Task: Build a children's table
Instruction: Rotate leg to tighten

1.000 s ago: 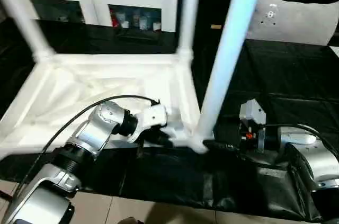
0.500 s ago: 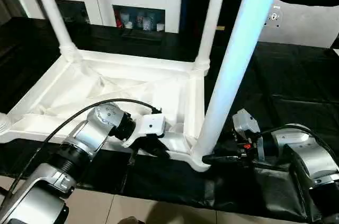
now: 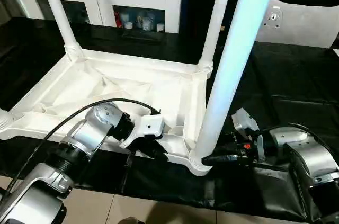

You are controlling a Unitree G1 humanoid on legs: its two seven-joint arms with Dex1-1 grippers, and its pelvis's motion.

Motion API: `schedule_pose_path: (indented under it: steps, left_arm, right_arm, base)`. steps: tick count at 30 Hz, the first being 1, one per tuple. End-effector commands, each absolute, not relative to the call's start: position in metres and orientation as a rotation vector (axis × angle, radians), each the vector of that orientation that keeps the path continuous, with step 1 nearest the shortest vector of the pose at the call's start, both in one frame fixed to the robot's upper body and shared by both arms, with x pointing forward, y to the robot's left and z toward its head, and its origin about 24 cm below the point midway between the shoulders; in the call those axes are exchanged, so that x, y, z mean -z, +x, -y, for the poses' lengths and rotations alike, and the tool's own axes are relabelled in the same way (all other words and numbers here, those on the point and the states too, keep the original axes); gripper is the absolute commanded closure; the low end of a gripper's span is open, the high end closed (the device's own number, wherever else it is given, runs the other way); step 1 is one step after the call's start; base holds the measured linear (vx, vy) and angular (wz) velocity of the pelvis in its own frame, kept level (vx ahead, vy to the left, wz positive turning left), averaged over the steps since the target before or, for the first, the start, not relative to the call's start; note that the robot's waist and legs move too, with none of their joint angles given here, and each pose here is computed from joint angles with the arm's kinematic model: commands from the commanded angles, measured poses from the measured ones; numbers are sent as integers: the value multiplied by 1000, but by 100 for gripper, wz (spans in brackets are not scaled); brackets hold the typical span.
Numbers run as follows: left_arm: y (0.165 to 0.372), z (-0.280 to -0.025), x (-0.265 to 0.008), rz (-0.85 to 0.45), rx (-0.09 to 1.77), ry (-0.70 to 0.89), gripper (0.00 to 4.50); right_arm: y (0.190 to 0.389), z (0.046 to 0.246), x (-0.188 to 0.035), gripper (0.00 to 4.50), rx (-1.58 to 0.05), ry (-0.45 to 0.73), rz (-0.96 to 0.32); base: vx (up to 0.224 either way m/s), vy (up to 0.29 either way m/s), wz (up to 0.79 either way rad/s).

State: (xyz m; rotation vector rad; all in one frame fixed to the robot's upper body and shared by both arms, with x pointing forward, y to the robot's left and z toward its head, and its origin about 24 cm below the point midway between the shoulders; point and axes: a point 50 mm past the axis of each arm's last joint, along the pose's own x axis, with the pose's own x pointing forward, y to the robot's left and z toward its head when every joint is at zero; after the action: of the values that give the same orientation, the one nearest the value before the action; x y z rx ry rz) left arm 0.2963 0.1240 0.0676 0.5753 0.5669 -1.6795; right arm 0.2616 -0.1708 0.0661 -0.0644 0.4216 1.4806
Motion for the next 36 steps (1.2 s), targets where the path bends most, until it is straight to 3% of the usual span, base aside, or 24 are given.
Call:
schedule_pose_path:
  steps: [1,9,16,23,24,26,29,30,34,36]
  left_arm:
    - [294,-119,-64,-588,1652,537,450]
    - [298,-101,-64,-550,1494,449,450]
    - [315,-69,-64,-505,1207,377,450]
    - [329,-44,-71,-441,1047,368,450]
    - [330,-40,-71,-435,1042,380,450]
    - [329,-41,-70,-434,1047,402,450]
    - [329,-45,-68,-427,1067,430,450]
    - [328,-48,-66,-422,1083,438,450]
    - [324,-60,-61,-419,1160,472,450]
    - [321,-70,-57,-424,1220,500,450]
  right_arm:
    - [255,158,-71,250,-1529,51,-390]
    - [248,140,-57,250,-1403,56,-420]
    - [280,107,-35,252,-886,72,-416]
    - [302,89,-33,252,-582,132,-375]
    - [306,89,-35,219,-539,156,-344]
    - [307,91,-37,185,-515,153,-312]
    - [306,99,-38,173,-501,148,-282]
    - [306,104,-39,144,-487,145,-269]
    - [305,130,-47,124,-471,121,-185]
    - [302,146,-54,93,-515,79,-144]
  base:
    - [0,0,0]
    - [0,0,0]
    - [0,0,0]
    - [0,0,0]
    - [0,0,0]
    - [0,0,0]
    - [0,0,0]
    - [0,0,0]
    - [0,0,0]
    - [0,0,0]
